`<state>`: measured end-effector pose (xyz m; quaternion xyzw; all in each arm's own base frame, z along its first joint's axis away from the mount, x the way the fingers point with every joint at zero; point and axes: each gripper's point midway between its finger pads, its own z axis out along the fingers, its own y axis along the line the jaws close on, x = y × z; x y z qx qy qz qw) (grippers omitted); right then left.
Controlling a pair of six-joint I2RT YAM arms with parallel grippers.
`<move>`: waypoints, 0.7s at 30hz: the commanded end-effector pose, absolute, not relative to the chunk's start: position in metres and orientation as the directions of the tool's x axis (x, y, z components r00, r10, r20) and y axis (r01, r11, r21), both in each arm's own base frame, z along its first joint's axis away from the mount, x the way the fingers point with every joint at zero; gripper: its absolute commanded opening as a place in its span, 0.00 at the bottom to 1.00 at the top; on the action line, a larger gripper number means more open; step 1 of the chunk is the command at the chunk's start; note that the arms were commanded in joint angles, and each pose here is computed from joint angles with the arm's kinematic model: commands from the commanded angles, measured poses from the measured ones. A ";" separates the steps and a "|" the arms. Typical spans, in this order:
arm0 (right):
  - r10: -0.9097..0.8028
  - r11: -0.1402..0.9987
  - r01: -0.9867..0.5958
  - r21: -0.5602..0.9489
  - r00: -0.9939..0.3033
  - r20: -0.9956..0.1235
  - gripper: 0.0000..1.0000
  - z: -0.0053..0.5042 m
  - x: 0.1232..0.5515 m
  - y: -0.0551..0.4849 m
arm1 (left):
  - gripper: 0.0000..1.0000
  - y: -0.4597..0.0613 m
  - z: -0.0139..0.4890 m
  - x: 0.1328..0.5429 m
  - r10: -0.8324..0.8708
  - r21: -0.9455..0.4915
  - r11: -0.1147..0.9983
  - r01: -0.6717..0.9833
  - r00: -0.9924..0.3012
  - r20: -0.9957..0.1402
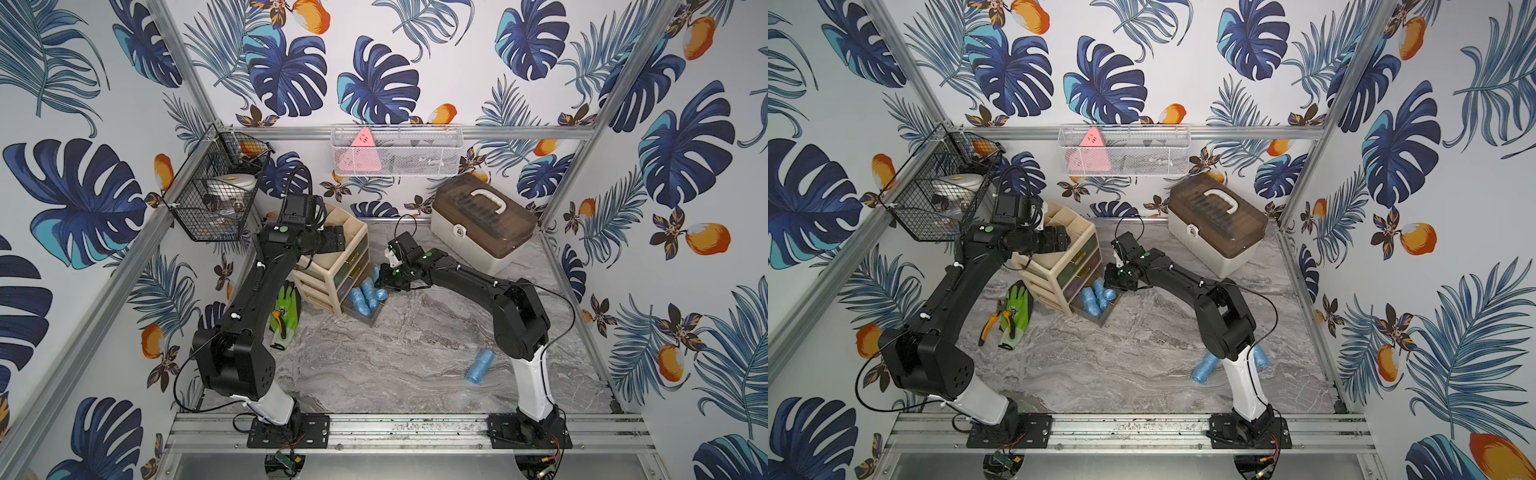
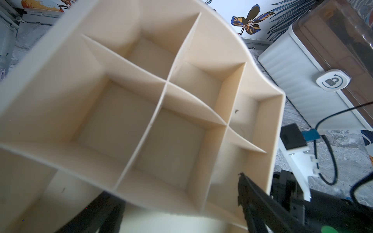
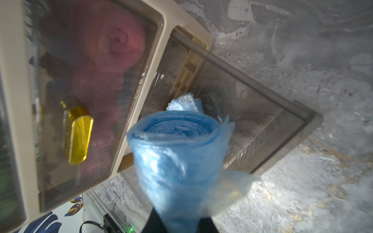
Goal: Sort the rolls of trash bags by color and place them into the drawer
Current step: Place the roll of trash bags in the drawer.
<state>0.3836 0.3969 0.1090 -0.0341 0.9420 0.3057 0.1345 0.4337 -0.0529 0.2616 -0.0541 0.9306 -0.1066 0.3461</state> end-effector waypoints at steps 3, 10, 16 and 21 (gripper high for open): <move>-0.016 0.845 -0.176 0.504 -0.952 -0.305 0.09 0.097 0.397 0.398 | 0.90 -0.054 0.253 0.429 -0.178 -0.243 0.970 -0.034 -0.780 -0.600; -0.072 0.890 -0.213 0.404 -0.939 -0.336 0.09 0.080 0.409 0.393 | 0.90 -0.054 0.252 0.429 -0.174 -0.240 0.970 -0.033 -0.782 -0.598; -0.112 0.889 -0.240 0.390 -0.939 -0.324 0.10 0.071 0.409 0.399 | 0.90 -0.055 0.250 0.431 -0.177 -0.245 0.969 -0.033 -0.785 -0.593; -0.160 0.871 -0.273 0.408 -0.943 -0.291 0.11 0.060 0.401 0.414 | 0.90 -0.055 0.250 0.432 -0.176 -0.245 0.969 -0.033 -0.786 -0.592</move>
